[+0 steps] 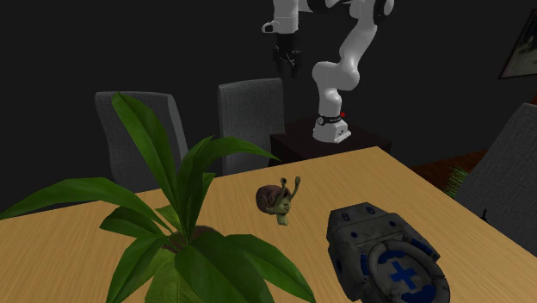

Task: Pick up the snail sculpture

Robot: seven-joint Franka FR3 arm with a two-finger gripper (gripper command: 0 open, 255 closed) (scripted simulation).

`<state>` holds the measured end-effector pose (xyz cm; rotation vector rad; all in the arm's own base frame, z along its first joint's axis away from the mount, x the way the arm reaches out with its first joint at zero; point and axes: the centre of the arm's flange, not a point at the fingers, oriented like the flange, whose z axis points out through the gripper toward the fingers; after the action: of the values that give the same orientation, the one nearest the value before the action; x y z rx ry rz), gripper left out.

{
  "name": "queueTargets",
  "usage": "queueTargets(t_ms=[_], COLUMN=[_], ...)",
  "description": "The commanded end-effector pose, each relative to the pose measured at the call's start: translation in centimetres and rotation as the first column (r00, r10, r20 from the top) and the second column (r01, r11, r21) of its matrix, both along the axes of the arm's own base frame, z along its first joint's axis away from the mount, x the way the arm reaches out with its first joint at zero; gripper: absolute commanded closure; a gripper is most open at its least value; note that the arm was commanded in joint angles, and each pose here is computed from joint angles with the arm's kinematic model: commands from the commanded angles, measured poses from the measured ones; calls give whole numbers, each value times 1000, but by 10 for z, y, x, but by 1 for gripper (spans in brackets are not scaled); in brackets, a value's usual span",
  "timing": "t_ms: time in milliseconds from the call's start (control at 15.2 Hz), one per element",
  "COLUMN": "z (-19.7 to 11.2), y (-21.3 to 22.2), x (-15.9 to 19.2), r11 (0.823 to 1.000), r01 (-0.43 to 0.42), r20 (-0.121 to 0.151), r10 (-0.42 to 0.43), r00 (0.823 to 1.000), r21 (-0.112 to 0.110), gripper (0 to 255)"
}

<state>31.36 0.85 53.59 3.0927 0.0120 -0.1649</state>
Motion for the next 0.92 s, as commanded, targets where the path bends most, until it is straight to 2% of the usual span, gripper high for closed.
queueTargets(t_ms=[0,858], z=[0,-74], y=[0,121], x=[0,88], r11=[1000,998], r01=[0,1], r20=[0,-28], r10=[0,1], r00=[1000,1000], r21=[0,60], gripper=[0,0])
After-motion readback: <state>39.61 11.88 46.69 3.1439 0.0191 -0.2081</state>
